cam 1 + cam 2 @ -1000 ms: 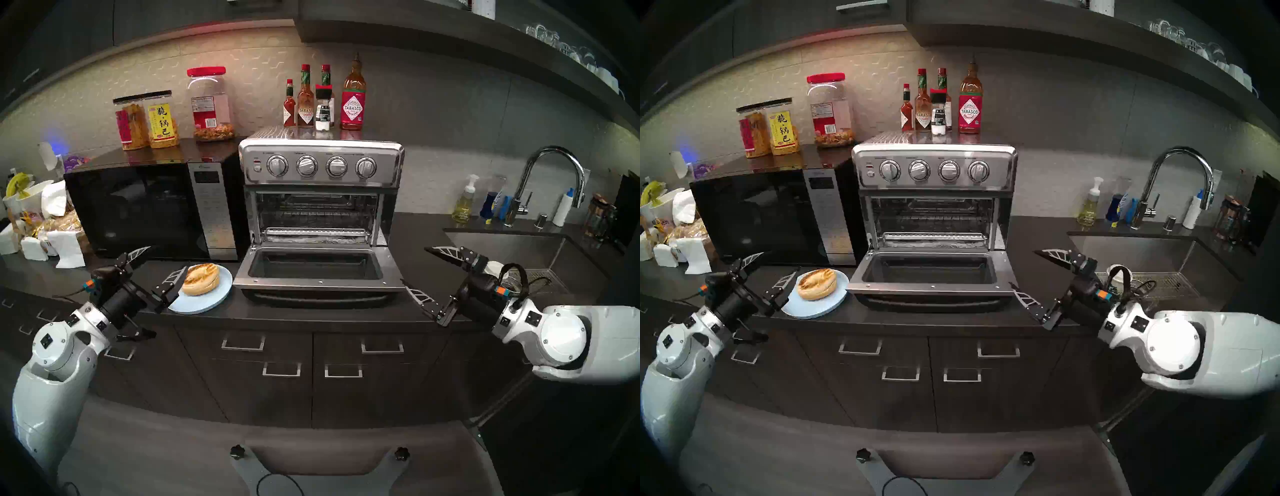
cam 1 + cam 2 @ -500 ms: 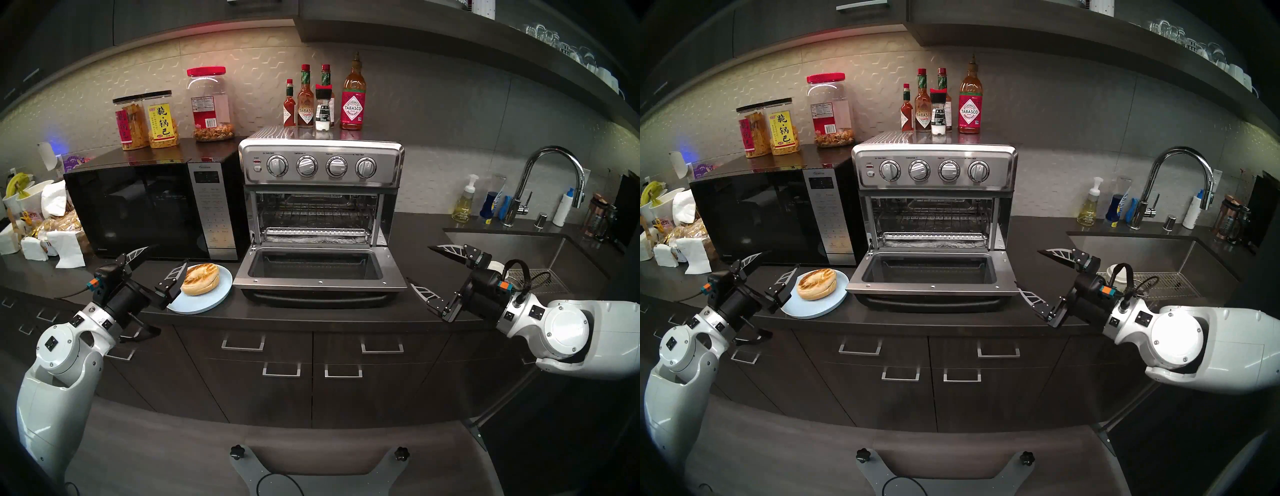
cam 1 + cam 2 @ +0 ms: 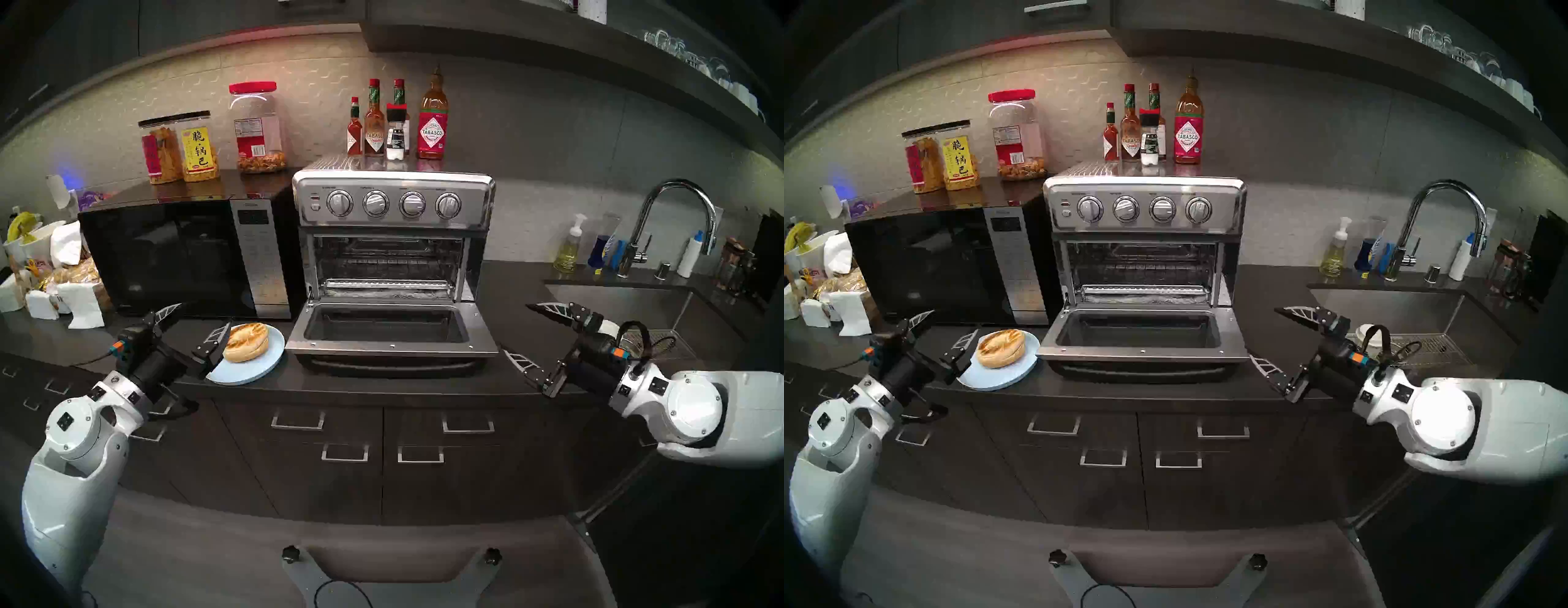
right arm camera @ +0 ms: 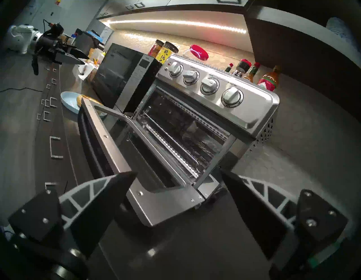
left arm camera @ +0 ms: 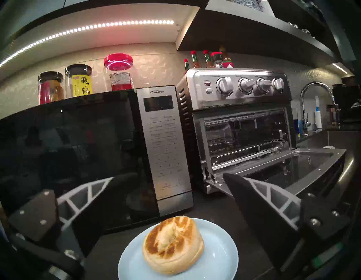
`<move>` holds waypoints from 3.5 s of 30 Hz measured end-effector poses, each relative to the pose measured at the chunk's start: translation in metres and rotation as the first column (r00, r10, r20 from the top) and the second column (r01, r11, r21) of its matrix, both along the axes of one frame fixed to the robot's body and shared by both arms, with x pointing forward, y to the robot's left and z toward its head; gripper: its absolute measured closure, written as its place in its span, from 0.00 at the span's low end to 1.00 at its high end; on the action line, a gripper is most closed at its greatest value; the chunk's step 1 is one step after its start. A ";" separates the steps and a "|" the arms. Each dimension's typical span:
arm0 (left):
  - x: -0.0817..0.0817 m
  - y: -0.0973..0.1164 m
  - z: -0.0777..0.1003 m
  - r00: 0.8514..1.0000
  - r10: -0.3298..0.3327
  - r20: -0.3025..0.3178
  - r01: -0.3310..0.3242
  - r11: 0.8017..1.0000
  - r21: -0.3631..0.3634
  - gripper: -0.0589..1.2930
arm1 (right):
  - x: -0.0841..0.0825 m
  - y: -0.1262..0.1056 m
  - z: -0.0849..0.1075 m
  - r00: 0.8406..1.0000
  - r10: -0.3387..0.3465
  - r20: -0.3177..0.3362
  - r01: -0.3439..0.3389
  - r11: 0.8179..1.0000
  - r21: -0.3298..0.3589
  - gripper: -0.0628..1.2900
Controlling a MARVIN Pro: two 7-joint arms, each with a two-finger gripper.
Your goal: Open the oven and place the bagel inside on the rack
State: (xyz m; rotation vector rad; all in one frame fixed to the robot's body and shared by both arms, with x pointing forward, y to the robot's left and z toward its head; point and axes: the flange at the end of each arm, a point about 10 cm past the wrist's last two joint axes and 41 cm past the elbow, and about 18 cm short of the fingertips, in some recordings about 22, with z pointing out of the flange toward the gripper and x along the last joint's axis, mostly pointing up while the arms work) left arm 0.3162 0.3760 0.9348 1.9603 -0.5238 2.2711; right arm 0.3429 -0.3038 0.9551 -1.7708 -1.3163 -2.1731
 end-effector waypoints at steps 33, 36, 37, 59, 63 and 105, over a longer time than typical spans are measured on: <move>0.000 -0.001 0.002 1.000 -0.020 0.006 0.020 1.000 0.011 0.02 | 0.066 -0.121 -0.006 0.989 -0.140 0.040 0.139 0.990 0.015 0.05; 0.000 -0.001 0.002 1.000 -0.018 0.006 0.018 1.000 0.009 0.02 | 0.069 -0.121 -0.008 0.991 -0.128 0.047 0.127 0.992 0.024 0.05; 0.000 -0.001 0.002 1.000 -0.018 0.006 0.018 1.000 0.007 0.02 | 0.070 -0.121 -0.009 0.991 -0.124 0.049 0.123 0.992 0.027 0.05; -0.038 0.046 0.014 0.997 0.070 -0.031 -0.072 0.996 -0.058 0.02 | 0.076 -0.117 -0.017 0.994 -0.092 0.053 0.090 0.995 0.039 0.05; -0.051 0.055 0.016 0.993 0.118 -0.028 -0.120 0.992 -0.050 0.02 | 0.077 -0.117 -0.016 0.994 -0.091 0.056 0.089 0.995 0.040 0.05; -0.072 0.063 0.000 0.957 0.274 -0.099 -0.275 0.961 0.000 0.02 | 0.078 -0.116 -0.016 0.995 -0.086 0.057 0.084 0.996 0.040 0.05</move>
